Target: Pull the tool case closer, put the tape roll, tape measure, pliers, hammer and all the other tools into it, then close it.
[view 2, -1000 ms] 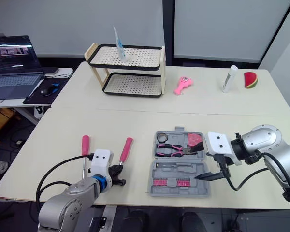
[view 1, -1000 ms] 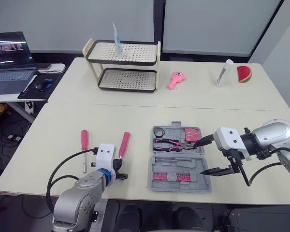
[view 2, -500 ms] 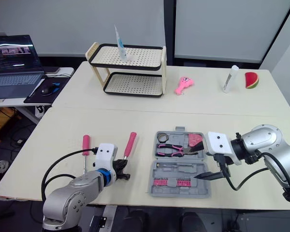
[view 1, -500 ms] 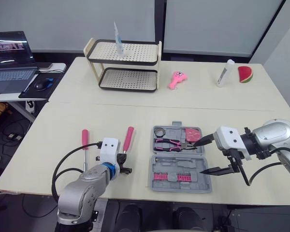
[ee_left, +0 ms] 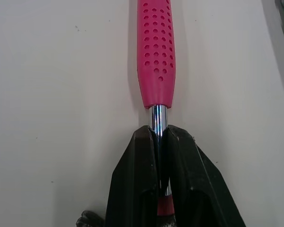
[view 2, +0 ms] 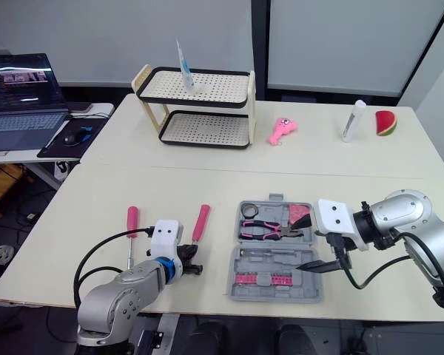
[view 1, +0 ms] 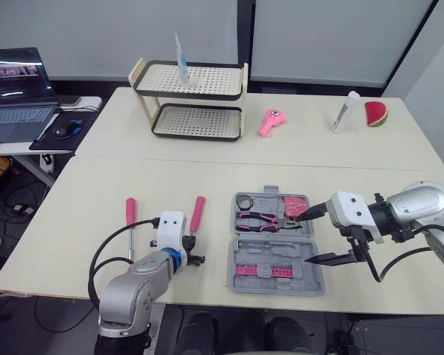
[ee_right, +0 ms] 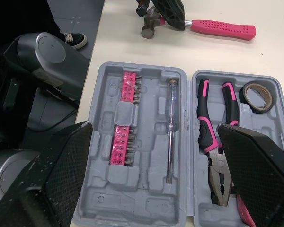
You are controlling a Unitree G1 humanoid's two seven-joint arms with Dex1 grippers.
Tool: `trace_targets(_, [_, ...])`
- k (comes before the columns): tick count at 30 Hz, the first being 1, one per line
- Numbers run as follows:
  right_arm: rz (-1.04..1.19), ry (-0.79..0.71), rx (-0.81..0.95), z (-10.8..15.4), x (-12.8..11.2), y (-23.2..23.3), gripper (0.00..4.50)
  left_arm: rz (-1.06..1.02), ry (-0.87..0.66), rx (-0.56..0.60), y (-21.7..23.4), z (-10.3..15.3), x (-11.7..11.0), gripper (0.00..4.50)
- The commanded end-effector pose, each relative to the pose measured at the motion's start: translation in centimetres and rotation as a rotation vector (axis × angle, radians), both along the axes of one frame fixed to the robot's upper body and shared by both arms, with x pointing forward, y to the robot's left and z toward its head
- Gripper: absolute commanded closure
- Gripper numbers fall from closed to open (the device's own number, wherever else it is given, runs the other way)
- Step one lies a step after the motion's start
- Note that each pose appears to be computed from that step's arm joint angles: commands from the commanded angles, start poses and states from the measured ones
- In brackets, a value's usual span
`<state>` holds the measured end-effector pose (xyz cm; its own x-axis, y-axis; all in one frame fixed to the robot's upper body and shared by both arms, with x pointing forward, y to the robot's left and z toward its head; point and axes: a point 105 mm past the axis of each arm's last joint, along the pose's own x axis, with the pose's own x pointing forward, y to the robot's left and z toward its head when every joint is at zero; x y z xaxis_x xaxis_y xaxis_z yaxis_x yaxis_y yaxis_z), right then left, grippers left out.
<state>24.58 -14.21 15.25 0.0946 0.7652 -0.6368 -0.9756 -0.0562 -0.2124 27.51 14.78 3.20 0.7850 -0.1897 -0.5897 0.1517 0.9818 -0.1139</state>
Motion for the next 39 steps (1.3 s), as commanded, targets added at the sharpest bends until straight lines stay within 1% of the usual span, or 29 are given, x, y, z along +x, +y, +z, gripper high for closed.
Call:
trace_targets(1, [0.008, -0.057, 0.004, 1.3, 0.0, 0.2, 0.00, -0.016, -0.052, -0.044, -0.4, 1.3, 0.3, 3.50])
trace_targets(8, [0.009, -0.068, 0.017, 1.8, -0.2, 0.4, 0.00, -0.064, -0.098, -0.020, 1.0, 3.5, -0.7, 1.31])
trace_targets(9, [0.014, -0.078, 0.025, 2.0, -0.2, 0.5, 0.00, -0.092, -0.116, -0.006, 1.3, 4.3, -0.9, 1.02])
trace_targets(11, [0.023, -0.104, 0.059, 2.4, -0.4, 0.9, 0.00, -0.268, -0.219, 0.052, 1.3, 6.9, -0.8, 0.42])
trace_targets(12, [0.026, -0.109, 0.069, 2.6, -0.5, 1.0, 0.00, -0.334, -0.243, 0.081, 1.2, 7.7, -0.8, 0.42])
trace_targets(13, [0.023, -0.111, 0.082, 2.7, -0.7, 1.2, 0.00, -0.428, -0.306, 0.121, 1.1, 8.9, -0.5, 0.42])
trace_targets(14, [0.021, -0.111, 0.089, 2.7, -0.8, 1.3, 0.00, -0.487, -0.344, 0.148, 1.1, 9.5, -0.3, 0.42])
trace_targets(16, [-0.012, -0.101, 0.096, 2.4, -1.0, 1.5, 0.00, -0.742, -0.450, 0.274, 1.0, 11.4, 0.5, 0.42])
trace_targets(17, [-0.023, -0.099, 0.097, 2.3, -1.0, 1.6, 0.00, -0.831, -0.466, 0.315, 1.1, 11.8, 0.6, 0.42])
trace_targets(18, [-0.042, -0.095, 0.095, 2.1, -1.1, 1.7, 0.00, -0.956, -0.492, 0.388, 1.3, 12.2, 1.0, 0.42])
trace_targets(20, [-0.064, -0.092, 0.093, 1.7, -1.2, 1.8, 0.00, -1.170, -0.492, 0.495, 1.9, 12.2, 1.5, 0.42])
trace_targets(22, [-0.077, -0.089, 0.096, 1.6, -1.3, 2.0, 0.00, -1.286, -0.485, 0.560, 2.5, 12.0, 1.8, 0.42])
trace_targets(25, [-0.122, -0.074, 0.108, 1.2, -1.2, 2.3, 0.00, -1.720, -0.506, 0.932, 4.0, 10.9, 2.7, 0.42])
trace_targets(26, [-0.130, -0.069, 0.112, 1.2, -1.2, 2.4, 0.00, -1.813, -0.499, 0.999, 4.4, 10.6, 2.9, 0.42])
trace_targets(28, [-0.134, -0.067, 0.120, 1.2, -1.3, 2.7, 0.00, -1.956, -0.499, 1.064, 4.5, 10.1, 3.5, 0.42])
trace_targets(30, [-0.135, -0.060, 0.124, 0.9, -1.4, 3.0, 0.00, -2.116, -0.497, 1.168, 4.0, 9.5, 4.4, 0.42])
trace_targets(32, [-0.131, -0.056, 0.124, 0.9, -1.6, 3.2, 0.00, -2.199, -0.510, 1.221, 3.4, 9.3, 5.0, 0.42])
trace_targets(35, [-0.129, -0.056, 0.128, 0.9, -1.6, 3.4, 0.00, -2.314, -0.516, 1.257, 2.5, 8.6, 5.3, 0.42])
trace_targets(39, [-0.130, -0.057, 0.132, 0.9, -1.7, 3.6, 0.00, -2.405, -0.526, 1.284, 1.3, 7.8, 5.6, 0.42])
